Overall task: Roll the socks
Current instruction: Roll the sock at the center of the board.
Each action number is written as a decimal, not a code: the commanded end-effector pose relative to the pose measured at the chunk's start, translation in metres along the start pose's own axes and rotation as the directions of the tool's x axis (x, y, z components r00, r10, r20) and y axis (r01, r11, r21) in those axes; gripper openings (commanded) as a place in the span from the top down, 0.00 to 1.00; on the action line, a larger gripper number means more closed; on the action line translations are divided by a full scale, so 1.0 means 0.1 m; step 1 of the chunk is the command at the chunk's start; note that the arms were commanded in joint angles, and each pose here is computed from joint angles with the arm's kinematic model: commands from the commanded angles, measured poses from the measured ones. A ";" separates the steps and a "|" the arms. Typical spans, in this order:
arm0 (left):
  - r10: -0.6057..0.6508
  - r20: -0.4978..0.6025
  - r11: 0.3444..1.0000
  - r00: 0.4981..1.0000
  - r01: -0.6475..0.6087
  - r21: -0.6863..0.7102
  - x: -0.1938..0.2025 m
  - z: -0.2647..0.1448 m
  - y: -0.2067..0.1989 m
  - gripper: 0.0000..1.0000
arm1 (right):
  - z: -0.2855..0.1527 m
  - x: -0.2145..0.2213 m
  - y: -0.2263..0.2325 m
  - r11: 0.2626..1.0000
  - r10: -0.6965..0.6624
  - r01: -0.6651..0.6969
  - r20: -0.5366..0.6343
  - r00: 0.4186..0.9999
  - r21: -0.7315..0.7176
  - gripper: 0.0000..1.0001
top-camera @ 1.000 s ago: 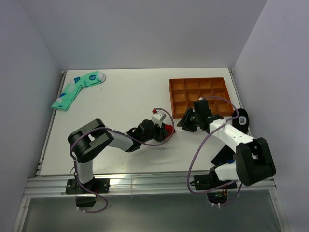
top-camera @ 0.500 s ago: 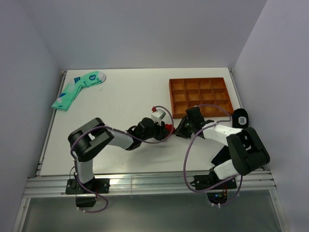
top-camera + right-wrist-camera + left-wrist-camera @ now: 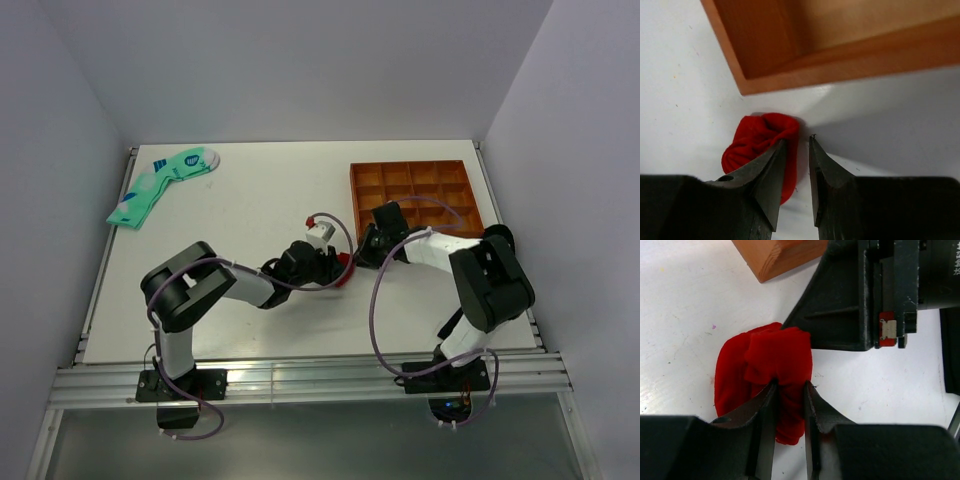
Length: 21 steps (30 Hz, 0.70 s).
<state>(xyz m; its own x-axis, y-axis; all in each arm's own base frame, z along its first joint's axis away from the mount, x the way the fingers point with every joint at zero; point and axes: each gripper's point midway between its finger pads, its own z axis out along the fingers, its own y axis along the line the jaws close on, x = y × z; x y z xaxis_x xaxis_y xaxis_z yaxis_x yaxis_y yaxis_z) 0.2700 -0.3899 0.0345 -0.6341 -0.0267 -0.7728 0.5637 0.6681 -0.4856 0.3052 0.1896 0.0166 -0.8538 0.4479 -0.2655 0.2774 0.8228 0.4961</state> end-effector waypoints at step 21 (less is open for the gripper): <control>-0.416 -0.454 0.909 0.788 0.346 -0.233 1.44 -0.56 0.61 1.00 | 0.13 -0.25 0.60 0.981 -0.190 0.191 0.034 0.981 -0.033 0.62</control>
<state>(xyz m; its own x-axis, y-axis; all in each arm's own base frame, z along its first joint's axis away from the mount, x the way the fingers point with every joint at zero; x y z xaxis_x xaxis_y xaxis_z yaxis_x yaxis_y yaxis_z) 0.2602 -0.3830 0.0320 -0.8236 -0.1425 -0.5490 0.4141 0.5103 -0.7537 0.3315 0.2290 0.0196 -0.9013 0.2822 -0.3287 0.1148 0.8872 0.4469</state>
